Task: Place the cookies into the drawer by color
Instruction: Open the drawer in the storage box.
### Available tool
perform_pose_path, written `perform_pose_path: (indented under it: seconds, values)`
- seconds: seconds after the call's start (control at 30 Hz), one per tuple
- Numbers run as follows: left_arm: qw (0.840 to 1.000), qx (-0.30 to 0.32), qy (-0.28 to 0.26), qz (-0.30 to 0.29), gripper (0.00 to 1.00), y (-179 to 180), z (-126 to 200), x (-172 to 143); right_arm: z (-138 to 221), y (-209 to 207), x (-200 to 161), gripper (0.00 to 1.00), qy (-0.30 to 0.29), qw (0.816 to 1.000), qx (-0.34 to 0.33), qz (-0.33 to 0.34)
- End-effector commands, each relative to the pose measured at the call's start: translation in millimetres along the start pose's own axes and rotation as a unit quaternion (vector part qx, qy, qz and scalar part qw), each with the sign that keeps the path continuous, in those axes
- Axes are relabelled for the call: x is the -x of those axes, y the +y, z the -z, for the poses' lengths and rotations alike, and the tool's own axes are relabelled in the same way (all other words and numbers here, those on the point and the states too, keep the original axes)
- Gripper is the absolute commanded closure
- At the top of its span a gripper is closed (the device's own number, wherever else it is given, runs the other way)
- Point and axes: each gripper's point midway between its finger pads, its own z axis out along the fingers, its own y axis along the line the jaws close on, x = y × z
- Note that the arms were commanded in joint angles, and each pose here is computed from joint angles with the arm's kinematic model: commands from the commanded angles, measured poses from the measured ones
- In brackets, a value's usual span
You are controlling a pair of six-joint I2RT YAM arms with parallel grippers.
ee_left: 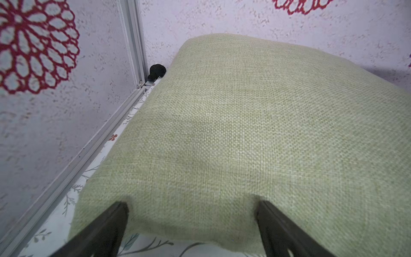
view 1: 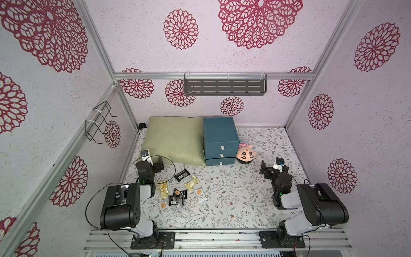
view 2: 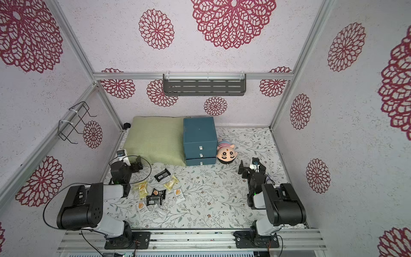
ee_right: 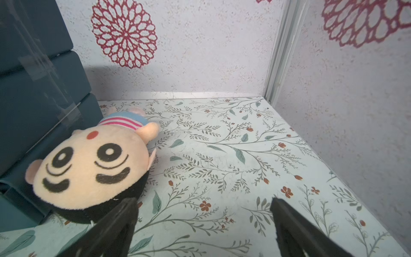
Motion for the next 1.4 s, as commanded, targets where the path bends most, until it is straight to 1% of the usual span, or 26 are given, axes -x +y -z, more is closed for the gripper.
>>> perform_pose_path:
  seconds: [0.0, 0.67, 0.8, 0.9, 0.97, 1.13, 1.2, 1.27, 1.37]
  values:
    - [1.000, -0.001, -0.017, 0.003, 0.03, -1, -2, 12, -4, 2, 14, 0.01, -0.021, 1.000, 0.000, 0.008]
    - [1.000, 0.000, -0.019, 0.003, 0.03, 0, -3, 12, -4, 2, 14, 0.01, -0.022, 1.000, 0.000, 0.008]
    - [1.000, -0.013, -0.018, -0.005, 0.03, -7, 1, 15, -3, 1, 14, 0.01, -0.023, 1.000, -0.001, 0.008]
    - [0.999, -0.009, -0.038, -0.021, 0.03, -13, 15, 24, 4, 11, 22, 0.01, -0.038, 0.999, 0.014, 0.025]
    - [0.997, -0.005, -0.062, -0.036, 0.03, -20, 30, 32, 13, 12, 32, 0.01, -0.048, 0.998, 0.001, 0.035]
    - [0.992, 0.002, -0.111, -0.063, 0.03, -32, 59, 51, 23, 15, 51, 0.01, -0.036, 0.999, -0.010, 0.033]
    - [0.990, -0.004, -0.126, -0.057, 0.03, -37, 72, 61, 31, 14, 66, 0.01, -0.045, 0.999, -0.010, 0.012]
    - [0.991, -0.012, -0.123, -0.048, 0.03, -41, 84, 65, 39, 14, 84, 0.01, -0.057, 0.998, -0.001, -0.029]
    - [0.990, -0.018, -0.138, -0.009, 0.03, -40, 103, 80, 52, 24, 104, 0.01, -0.051, 0.993, 0.037, -0.096]
